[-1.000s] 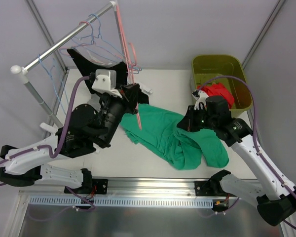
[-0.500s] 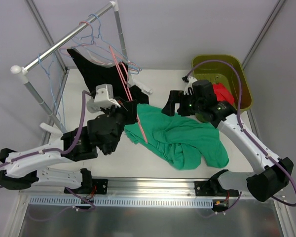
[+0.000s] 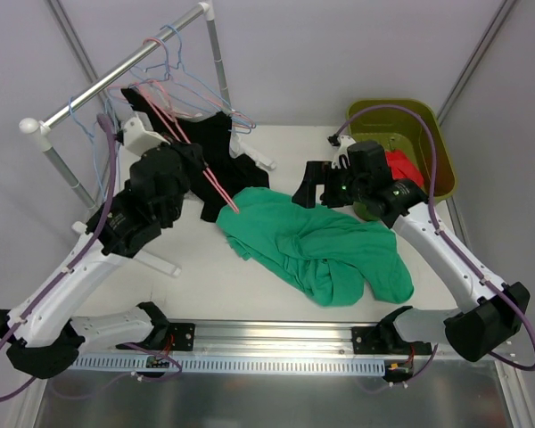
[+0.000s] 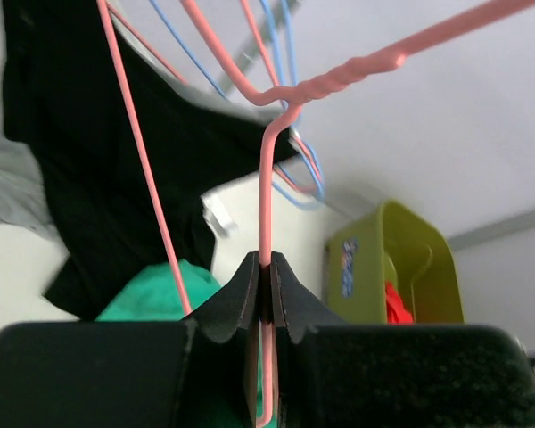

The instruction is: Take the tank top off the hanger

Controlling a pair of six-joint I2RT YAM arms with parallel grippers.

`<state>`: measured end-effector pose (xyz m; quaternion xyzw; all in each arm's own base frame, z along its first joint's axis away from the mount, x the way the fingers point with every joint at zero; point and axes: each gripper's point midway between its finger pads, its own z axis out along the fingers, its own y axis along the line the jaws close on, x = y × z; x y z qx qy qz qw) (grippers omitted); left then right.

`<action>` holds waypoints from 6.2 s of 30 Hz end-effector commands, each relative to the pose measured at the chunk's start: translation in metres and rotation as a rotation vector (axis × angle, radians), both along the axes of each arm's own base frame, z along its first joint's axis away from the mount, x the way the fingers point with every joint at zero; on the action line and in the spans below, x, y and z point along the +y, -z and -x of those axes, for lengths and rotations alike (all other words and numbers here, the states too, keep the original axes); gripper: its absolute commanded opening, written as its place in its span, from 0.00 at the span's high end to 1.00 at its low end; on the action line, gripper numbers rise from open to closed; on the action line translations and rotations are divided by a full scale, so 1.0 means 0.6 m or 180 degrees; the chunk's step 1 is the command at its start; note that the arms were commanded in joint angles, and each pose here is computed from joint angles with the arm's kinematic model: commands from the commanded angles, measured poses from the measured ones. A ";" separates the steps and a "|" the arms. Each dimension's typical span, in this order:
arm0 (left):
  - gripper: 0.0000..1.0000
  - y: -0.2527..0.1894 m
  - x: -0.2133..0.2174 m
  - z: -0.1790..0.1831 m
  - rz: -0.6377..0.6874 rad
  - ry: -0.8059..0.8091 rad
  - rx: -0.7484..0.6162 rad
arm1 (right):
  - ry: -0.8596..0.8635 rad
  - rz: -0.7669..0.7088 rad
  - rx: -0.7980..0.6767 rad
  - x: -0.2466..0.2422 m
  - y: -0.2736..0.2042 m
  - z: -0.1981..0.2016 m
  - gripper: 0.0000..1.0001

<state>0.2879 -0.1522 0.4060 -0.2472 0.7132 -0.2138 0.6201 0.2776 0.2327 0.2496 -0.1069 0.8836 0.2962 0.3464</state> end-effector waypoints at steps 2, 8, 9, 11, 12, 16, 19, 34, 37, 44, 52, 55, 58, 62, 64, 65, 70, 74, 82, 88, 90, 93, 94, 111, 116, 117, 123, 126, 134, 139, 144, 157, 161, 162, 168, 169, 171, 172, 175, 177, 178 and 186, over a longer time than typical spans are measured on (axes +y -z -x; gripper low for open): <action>1.00 -0.056 0.068 -0.015 0.0110 -0.0229 -0.0114 | -0.0111 -0.0022 -0.0157 0.003 -0.030 0.003 0.01; 1.00 -0.056 0.135 -0.051 0.0088 -0.0424 -0.0037 | -0.0187 0.0036 -0.0161 0.001 -0.034 0.006 0.01; 1.00 -0.054 0.141 -0.056 0.0082 -0.0424 -0.0021 | -0.0202 0.0028 -0.0170 0.002 -0.036 0.008 0.00; 1.00 -0.054 0.148 -0.067 0.0068 -0.0356 0.0004 | -0.0238 0.0053 -0.0156 0.002 -0.033 0.010 0.01; 1.00 -0.059 0.150 -0.070 0.0012 -0.0333 -0.0003 | -0.0248 0.0060 -0.0152 0.002 -0.032 0.011 0.01; 1.00 -0.055 0.169 -0.072 -0.0011 -0.0413 0.0014 | -0.0269 0.0119 -0.0095 -0.001 -0.018 0.013 0.00; 1.00 -0.031 0.187 -0.082 0.0082 -0.0431 0.0129 | -0.0304 0.0108 -0.0057 0.004 -0.014 0.013 0.01; 0.90 0.053 0.186 -0.075 0.0381 -0.0426 0.0450 | -0.0509 0.0142 0.0182 0.023 0.022 0.015 0.01; 0.65 0.027 0.188 -0.072 0.0345 -0.0410 0.0340 | -0.0618 0.0292 0.0283 0.023 0.047 0.021 0.01; 0.01 -0.065 0.174 -0.056 0.0319 -0.0167 -0.0027 | -0.0720 0.1348 0.0539 0.009 0.165 0.025 0.00; 0.01 -0.123 0.127 -0.008 0.0457 0.0413 -0.0282 | -0.0080 0.2327 0.0702 -0.035 0.284 -0.018 0.00; 0.01 -0.121 0.099 0.024 0.0434 0.0755 -0.0298 | 0.0011 0.2409 0.0870 -0.042 0.318 -0.005 0.00; 0.01 -0.110 0.072 0.058 0.0392 0.1137 -0.0300 | -0.0018 0.2581 0.1168 -0.057 0.374 0.019 0.00; 0.01 -0.114 0.054 0.108 0.0280 0.1488 -0.0400 | -0.0246 0.2313 0.1697 -0.032 0.446 0.066 0.00; 0.01 -0.115 0.052 0.129 0.0190 0.1588 -0.0436 | -0.0357 0.2039 0.1860 -0.009 0.460 0.088 0.08; 0.01 -0.122 0.053 0.143 0.0155 0.1621 -0.0502 | -0.0340 0.1953 0.1859 -0.003 0.462 0.090 0.16; 0.01 -0.133 0.045 0.187 -0.0111 0.1892 -0.0716 | -0.0227 0.1669 0.1552 0.019 0.430 0.068 0.99; 0.01 -0.121 0.043 0.214 -0.0175 0.1991 -0.0754 | -0.0092 0.1320 0.0877 0.044 0.305 0.018 1.00; 0.01 -0.102 0.045 0.230 -0.0143 0.2005 -0.0721 | 0.0649 0.0393 -0.0746 0.017 -0.067 -0.065 1.00; 0.01 -0.107 0.047 0.234 -0.0113 0.1980 -0.0729 | 0.0965 -0.0051 -0.1683 -0.041 -0.313 -0.085 1.00; 0.01 -0.108 0.046 0.234 -0.0095 0.1979 -0.0728 | 0.1032 -0.0117 -0.2070 -0.065 -0.400 -0.086 1.00; 0.02 -0.104 0.045 0.236 -0.0073 0.1998 -0.0703 | 0.1341 -0.0167 -0.2481 -0.126 -0.502 -0.100 1.00; 0.01 -0.102 0.044 0.237 -0.0062 0.2008 -0.0695 | 0.1498 -0.0158 -0.2567 -0.162 -0.523 -0.112 1.00; 0.01 -0.217 0.042 0.284 -0.0266 0.2162 -0.1181 | 0.2515 0.0411 -0.1638 -0.441 -0.344 -0.379 1.00; 0.01 -0.193 0.009 0.266 0.0076 0.2517 -0.0820 | 0.2404 0.0403 -0.1259 -0.418 -0.267 -0.408 1.00; 0.01 -0.177 0.005 0.258 0.0230 0.2522 -0.0661 | 0.2371 0.0465 -0.1209 -0.413 -0.251 -0.411 1.00; 0.01 -0.152 0.034 0.255 0.0590 0.2029 -0.0673 | 0.2424 0.0457 -0.0607 -0.399 -0.135 -0.428 0.96; 0.02 -0.146 0.026 0.239 0.0540 0.2106 -0.0594 | 0.2425 0.0295 -0.0091 -0.386 -0.071 -0.420 0.32; 0.01 -0.164 0.005 0.148 0.0606 0.2104 -0.0212 | 0.2595 0.0136 -0.0652 -0.379 -0.239 -0.310 0.00; 0.01 -0.184 0.000 0.067 0.0335 0.1725 0.0029 | 0.2299 -0.0119 -0.0458 -0.337 -0.231 -0.206 0.01; 0.01 -0.140 0.020 -0.021 -0.0078 0.0860 0.0511 | 0.2070 -0.0323 -0.0419 -0.304 -0.220 -0.111 0.01; 0.12 -0.091 0.038 -0.193 -0.0560 -0.0070 0.0649 | 0.1652 -0.0281 -0.0029 -0.259 -0.097 0.006 0.00; 0.23 -0.062 0.042 -0.223 -0.0511 -0.0259 0.0759 | 0.1597 -0.0315 -0.0067 -0.253 -0.098 0.023 0.00; 0.26 -0.053 0.042 -0.230 -0.0510 -0.0278 0.0793 | 0.1601 -0.0315 -0.0078 -0.254 -0.099 0.026 0.00; 0.42 -0.029 0.042 -0.250 -0.0510 -0.0401 0.0865 | 0.1527 -0.0323 -0.0133 -0.251 -0.110 0.040 0.00; 0.44 -0.026 0.043 -0.253 -0.0515 -0.0416 0.0876 | 0.1521 -0.0315 -0.0121 -0.251 -0.108 0.042 0.00; 0.47 -0.013 0.042 -0.263 -0.0563 -0.0428 0.0921 | 0.1525 -0.0318 -0.0130 -0.251 -0.108 0.045 0.00; 0.48 -0.008 0.042 -0.266 -0.0579 -0.0425 0.0940 | 0.1519 -0.0314 -0.0122 -0.251 -0.105 0.045 0.01; 0.52 0.010 0.043 -0.276 -0.0618 -0.0458 0.1011 | 0.1500 -0.0320 -0.0116 -0.250 -0.103 0.047 0.01; 0.62 0.012 0.046 -0.276 -0.0621 -0.0494 0.1017 | 0.1496 -0.0319 -0.0106 -0.249 -0.102 0.047 0.01; 0.66 0.014 0.048 -0.278 -0.0627 -0.0518 0.1023 | 0.1486 -0.0314 -0.0115 -0.249 -0.103 0.048 0.01; 0.73 0.027 0.050 -0.292 -0.0645 -0.0517 0.1062 | 0.1465 -0.0319 -0.0110 -0.247 -0.105 0.044 0.01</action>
